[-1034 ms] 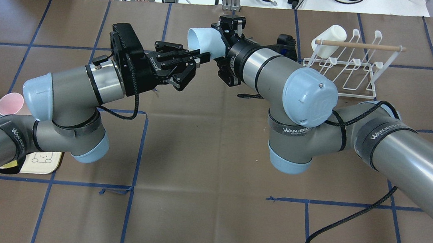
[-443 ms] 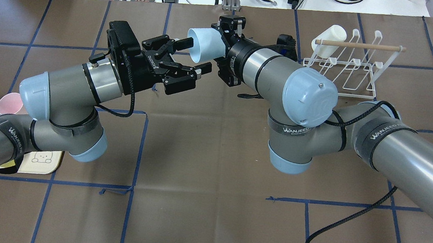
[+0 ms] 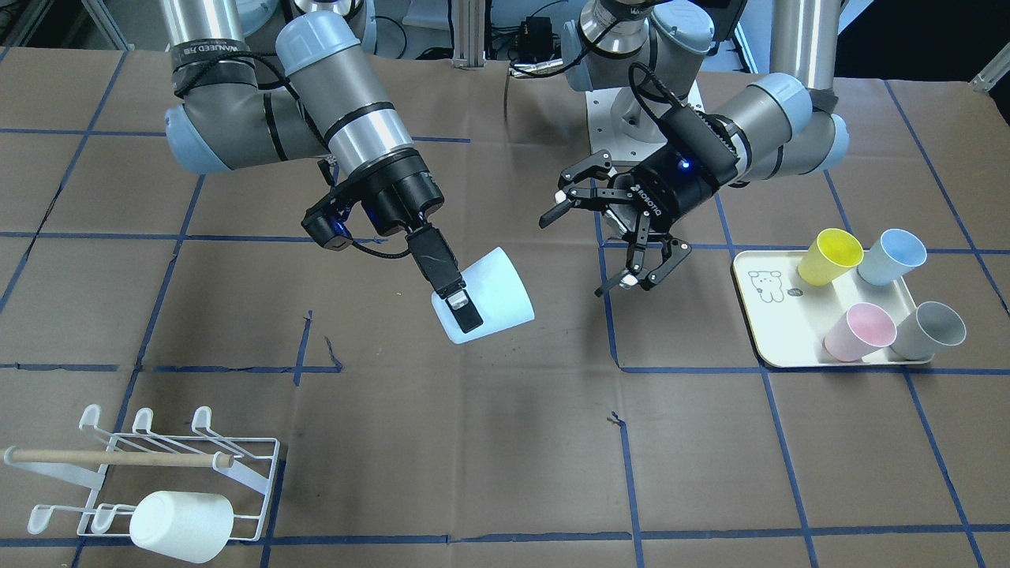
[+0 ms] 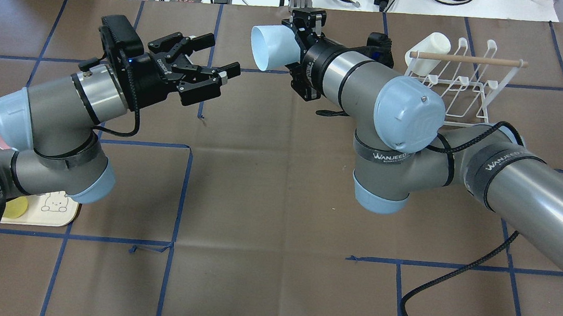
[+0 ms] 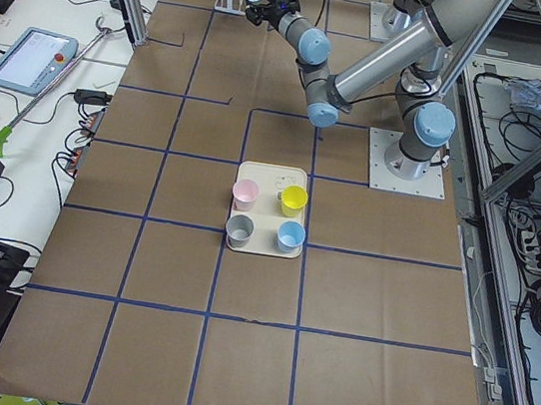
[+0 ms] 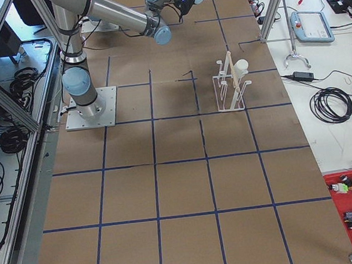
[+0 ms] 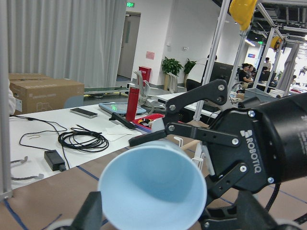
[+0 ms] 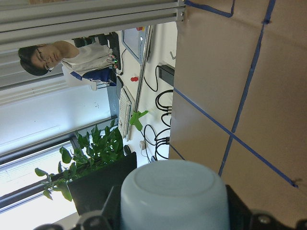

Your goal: Transfer IKEA cup to right arm and place on rack

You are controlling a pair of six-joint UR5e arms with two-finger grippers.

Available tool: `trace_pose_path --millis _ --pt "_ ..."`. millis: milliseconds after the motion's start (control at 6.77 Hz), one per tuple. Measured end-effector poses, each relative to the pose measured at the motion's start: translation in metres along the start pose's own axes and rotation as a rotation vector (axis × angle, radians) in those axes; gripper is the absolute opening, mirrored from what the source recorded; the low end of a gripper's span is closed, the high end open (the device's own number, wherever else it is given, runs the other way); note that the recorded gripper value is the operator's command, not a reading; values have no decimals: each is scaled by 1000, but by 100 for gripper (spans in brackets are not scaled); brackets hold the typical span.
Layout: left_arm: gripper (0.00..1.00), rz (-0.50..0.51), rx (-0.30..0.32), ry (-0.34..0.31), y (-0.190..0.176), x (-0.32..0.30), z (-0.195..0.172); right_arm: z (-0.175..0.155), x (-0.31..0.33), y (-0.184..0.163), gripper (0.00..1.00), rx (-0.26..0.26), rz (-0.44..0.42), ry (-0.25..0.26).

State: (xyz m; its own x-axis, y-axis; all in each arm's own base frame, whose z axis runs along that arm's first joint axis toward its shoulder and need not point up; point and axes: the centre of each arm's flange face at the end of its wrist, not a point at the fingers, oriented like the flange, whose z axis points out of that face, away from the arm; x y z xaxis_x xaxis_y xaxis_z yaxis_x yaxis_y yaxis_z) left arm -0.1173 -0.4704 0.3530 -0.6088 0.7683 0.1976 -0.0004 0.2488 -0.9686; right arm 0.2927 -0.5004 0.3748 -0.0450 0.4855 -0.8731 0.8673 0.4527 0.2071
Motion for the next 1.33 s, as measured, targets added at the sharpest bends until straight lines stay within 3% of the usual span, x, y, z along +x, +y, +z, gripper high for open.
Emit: trace_pose_path --millis 148,295,739,1034,1330 --pt "98 -18 1 -27 -3 -16 -9 2 -5 -27 13 24 -94 -6" --pt "98 -46 -9 -47 -14 -34 -8 -1 -12 -57 13 58 -251 -12" --pt "98 -165 -97 -171 -74 -106 13 -16 -22 -128 13 184 -849 47" --pt "99 -241 -235 -328 -90 -118 37 -35 -27 -190 10 304 -1243 162" --pt "99 -334 -486 -512 -115 -110 56 -46 -38 -245 10 381 -1470 249"
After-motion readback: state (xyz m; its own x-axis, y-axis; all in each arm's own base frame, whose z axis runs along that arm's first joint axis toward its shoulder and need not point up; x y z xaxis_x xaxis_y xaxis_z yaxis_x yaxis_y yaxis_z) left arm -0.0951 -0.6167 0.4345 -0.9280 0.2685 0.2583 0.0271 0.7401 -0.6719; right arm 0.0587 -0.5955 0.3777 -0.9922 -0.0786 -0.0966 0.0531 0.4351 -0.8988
